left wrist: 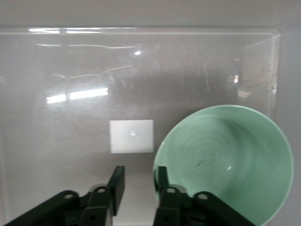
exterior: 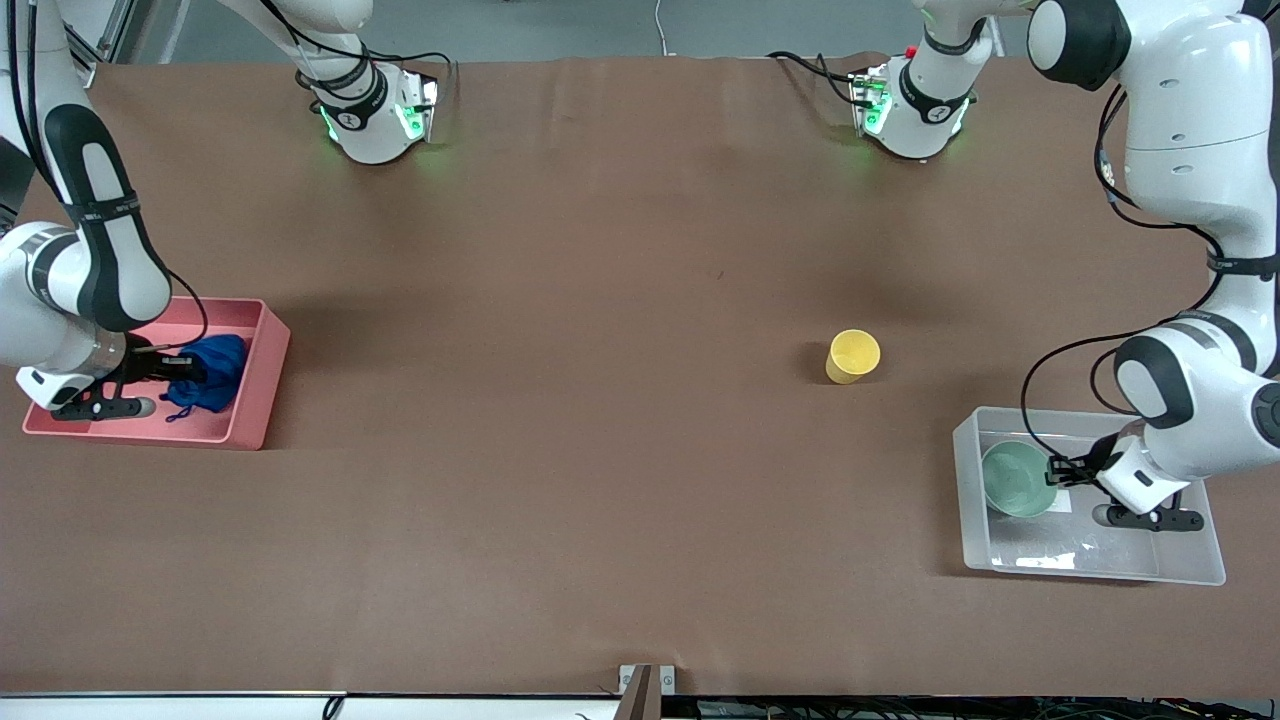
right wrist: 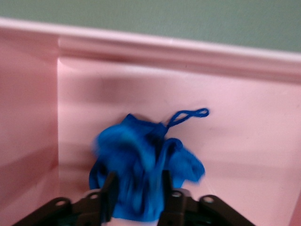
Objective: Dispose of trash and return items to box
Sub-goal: 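Release the cloth and raise the right gripper while the left gripper reaches the cup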
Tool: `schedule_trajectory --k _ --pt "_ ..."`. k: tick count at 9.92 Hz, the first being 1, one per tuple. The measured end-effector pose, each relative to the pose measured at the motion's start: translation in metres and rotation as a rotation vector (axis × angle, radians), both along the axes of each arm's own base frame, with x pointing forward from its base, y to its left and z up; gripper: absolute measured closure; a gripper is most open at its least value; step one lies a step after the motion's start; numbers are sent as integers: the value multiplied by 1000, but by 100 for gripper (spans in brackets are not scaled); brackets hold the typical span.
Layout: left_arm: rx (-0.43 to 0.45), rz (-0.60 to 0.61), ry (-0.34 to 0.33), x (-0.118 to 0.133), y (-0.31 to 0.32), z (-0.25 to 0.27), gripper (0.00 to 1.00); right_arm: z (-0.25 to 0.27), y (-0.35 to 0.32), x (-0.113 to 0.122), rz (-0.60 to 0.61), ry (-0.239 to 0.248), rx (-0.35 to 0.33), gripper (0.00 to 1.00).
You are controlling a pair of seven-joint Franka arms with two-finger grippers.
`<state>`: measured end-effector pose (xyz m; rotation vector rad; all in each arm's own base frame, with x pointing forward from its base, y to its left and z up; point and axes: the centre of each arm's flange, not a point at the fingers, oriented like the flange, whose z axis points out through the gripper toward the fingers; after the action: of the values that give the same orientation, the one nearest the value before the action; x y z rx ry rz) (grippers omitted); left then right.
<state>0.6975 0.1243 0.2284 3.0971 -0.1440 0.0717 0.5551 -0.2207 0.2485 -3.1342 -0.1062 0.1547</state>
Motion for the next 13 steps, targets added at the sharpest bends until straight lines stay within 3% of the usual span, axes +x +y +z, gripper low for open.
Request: schedule_trajectory --k 3,4,7,8,11,13 --pt "-21 -12 -64 2 -1 89 15 131 12 37 -108 -9 -10 5" --pt "-46 -20 -69 -4 -8 131 7 187 35 49 -140 -24 -30 0" --pt "-38 -39 -30 -52 -72 211 5 282 105 58 -227 -101 -63 0" --pt "-44 -37 -4 -72 -112 212 5 310 116 47 -244 -110 -62 0" --pt "-63 -89 105 -116 -225 159 5 405 122 -24 -261 -123 -49 0" --pt "-71 -122 137 -132 -268 102 5 417 124 -40 -261 -130 -46 0"
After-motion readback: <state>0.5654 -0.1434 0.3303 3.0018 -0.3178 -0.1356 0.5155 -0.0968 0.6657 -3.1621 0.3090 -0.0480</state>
